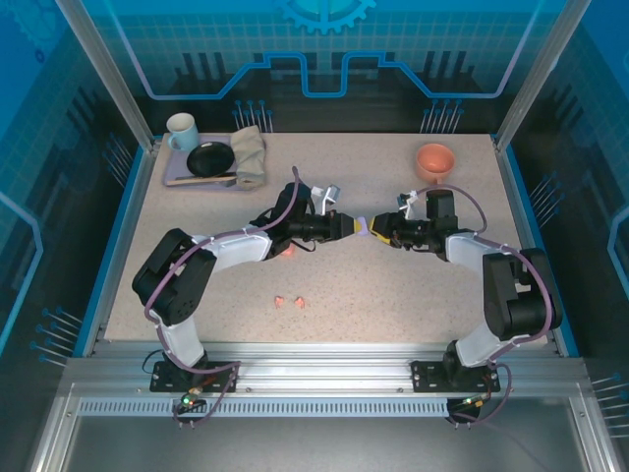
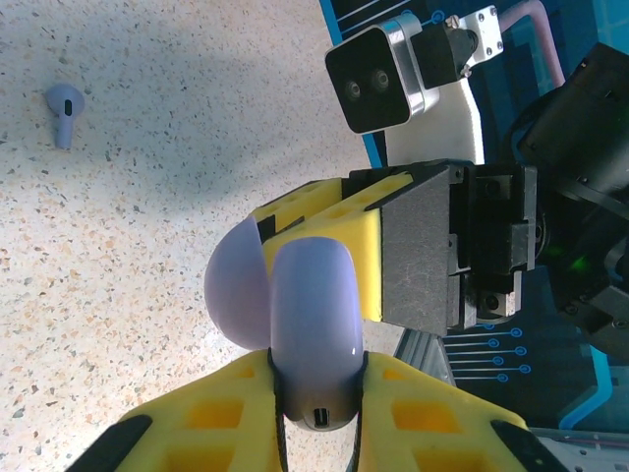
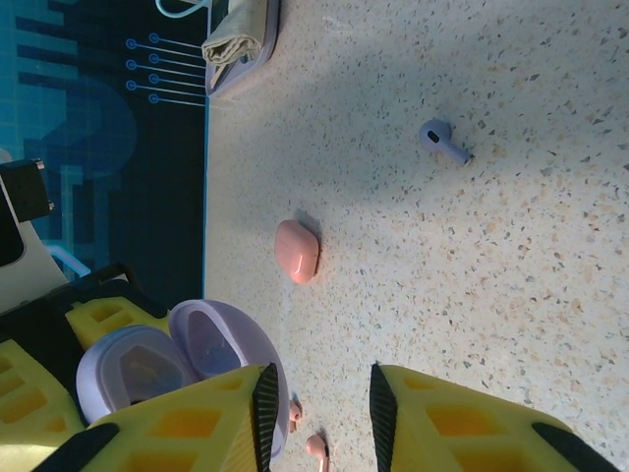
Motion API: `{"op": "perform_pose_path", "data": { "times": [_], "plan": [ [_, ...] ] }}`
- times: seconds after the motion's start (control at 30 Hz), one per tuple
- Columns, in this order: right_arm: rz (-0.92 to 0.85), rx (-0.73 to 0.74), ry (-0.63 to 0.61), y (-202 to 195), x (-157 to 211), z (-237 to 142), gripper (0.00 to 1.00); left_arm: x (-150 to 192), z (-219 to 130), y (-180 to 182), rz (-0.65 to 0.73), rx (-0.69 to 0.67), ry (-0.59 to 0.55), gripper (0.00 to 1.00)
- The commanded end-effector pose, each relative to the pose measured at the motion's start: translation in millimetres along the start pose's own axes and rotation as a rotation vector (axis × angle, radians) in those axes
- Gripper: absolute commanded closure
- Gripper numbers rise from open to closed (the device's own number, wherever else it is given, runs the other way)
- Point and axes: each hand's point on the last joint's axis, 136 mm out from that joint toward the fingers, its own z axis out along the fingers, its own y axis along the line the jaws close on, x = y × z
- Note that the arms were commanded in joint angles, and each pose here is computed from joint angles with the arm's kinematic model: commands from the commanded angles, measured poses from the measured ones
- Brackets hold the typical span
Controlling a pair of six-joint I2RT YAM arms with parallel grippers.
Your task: Insert the wireless bluetooth earbuds into the charging case
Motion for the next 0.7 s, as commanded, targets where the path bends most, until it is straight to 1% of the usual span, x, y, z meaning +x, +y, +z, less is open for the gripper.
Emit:
{"op": "perform_pose_path", "data": {
  "times": [0.0,0.43,0.63,0.67],
  "plan": [
    [-0.046,-0.064,0.049,19.0,7.2,4.7,0.67,-7.6,3.8,-18.3,0.042,0.061,0.001,0.81],
    [-0.076,-0.074,0.067,25.1,15.0,-2.0,0.68,-8.8,5.9,-16.8,0.041,0.060,0.002,0.81],
    [-0.070,-0.077,0.077,21.4,13.1,2.1,0.72,-9.9,6.3,-23.5,0.036,0.091,0.009,0.81],
    [-0.070,-0.079,0.078,21.7,12.6,2.6,0.73,-10.3,6.2,-25.7,0.034,0.100,0.008,0.81]
  ]
}}
